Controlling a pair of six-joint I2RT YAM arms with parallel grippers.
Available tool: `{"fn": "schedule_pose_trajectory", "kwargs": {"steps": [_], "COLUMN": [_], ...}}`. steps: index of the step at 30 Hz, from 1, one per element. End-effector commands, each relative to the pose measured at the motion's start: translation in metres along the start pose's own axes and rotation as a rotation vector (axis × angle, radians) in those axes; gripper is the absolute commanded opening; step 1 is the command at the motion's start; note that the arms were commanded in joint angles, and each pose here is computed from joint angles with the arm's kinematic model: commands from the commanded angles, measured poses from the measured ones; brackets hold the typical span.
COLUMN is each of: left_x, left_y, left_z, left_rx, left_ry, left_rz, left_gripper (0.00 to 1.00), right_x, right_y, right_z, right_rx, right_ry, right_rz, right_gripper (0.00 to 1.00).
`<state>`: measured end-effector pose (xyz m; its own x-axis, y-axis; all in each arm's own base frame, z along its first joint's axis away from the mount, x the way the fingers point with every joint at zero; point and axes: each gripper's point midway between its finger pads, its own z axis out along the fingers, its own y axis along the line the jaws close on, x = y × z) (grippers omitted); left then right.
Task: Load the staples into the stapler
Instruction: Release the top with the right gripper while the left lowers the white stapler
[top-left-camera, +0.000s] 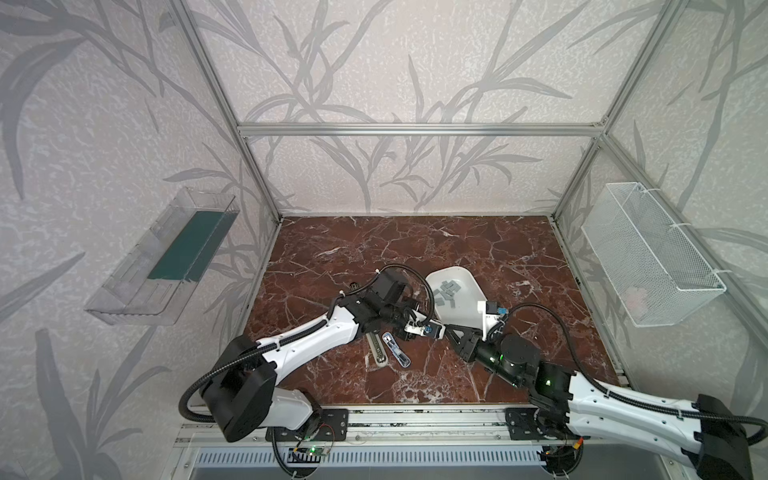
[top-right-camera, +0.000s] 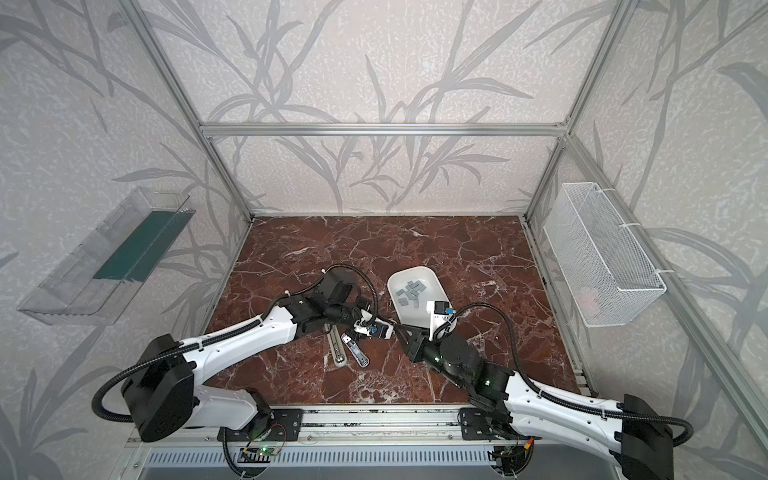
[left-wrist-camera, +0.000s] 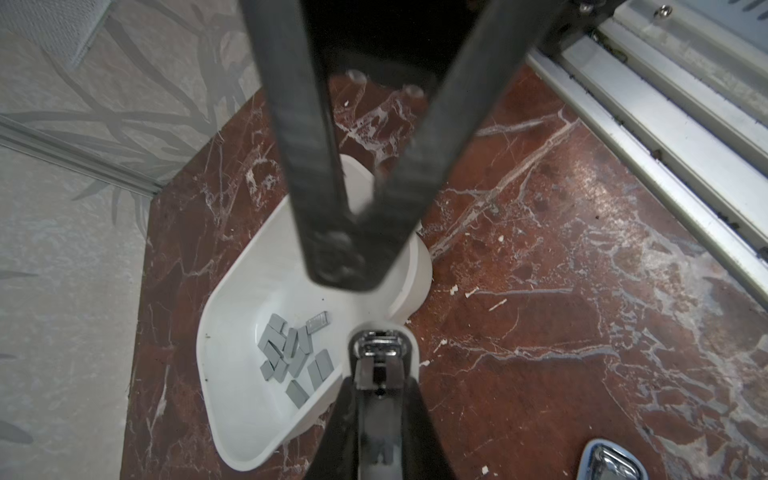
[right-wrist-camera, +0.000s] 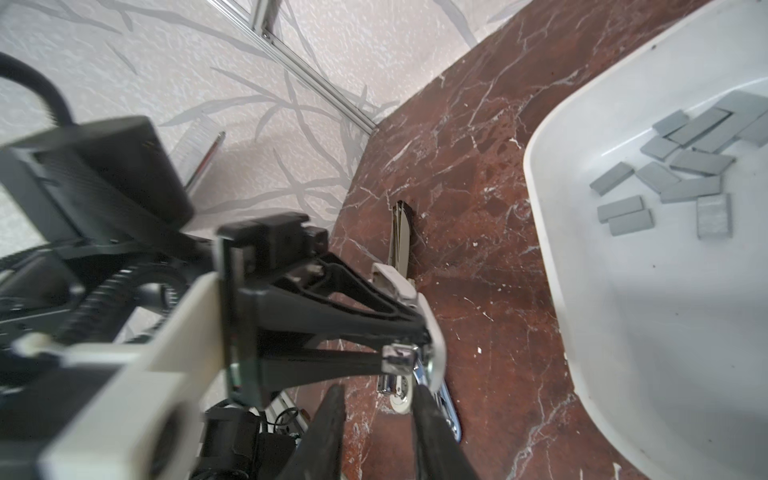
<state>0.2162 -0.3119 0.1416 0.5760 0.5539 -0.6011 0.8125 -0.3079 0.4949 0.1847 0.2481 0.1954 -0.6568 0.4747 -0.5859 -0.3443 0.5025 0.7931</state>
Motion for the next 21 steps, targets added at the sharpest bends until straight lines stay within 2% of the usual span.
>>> {"fn": "schedule_pose_trajectory", "kwargs": {"steps": [1, 12, 17, 21], "left_x": [0.016, 0.033, 0.05, 0.051], "left_y": [-0.007, -0.071, -0.096, -0.104], "left_z": [-0.001, 0.018, 0.028, 0.033], "left_rx": [0.062, 0.378, 0.486, 0.525], "left_ry": [0.069, 0.09, 0.16, 0.177], "left_rz": [0.041, 0.172, 0.237, 0.257], "left_gripper": [0.0, 0.01, 0.01, 0.01], "right_x": [-0.006, -0.024, -0.024, -0.024], "right_y": [-0.012, -0.023, -0.023, -0.022], "right_z": [-0.009, -0.028, -0.028, -0.027], "right_rx": [0.044, 0.092, 0.095, 0.093], "right_ry": [-0.044, -0.124, -0.122, -0.121], "right_rz": [0.001, -0.023, -0.029, -0.032], "right_gripper": [0.31, 0.37, 0.38, 0.39]}}
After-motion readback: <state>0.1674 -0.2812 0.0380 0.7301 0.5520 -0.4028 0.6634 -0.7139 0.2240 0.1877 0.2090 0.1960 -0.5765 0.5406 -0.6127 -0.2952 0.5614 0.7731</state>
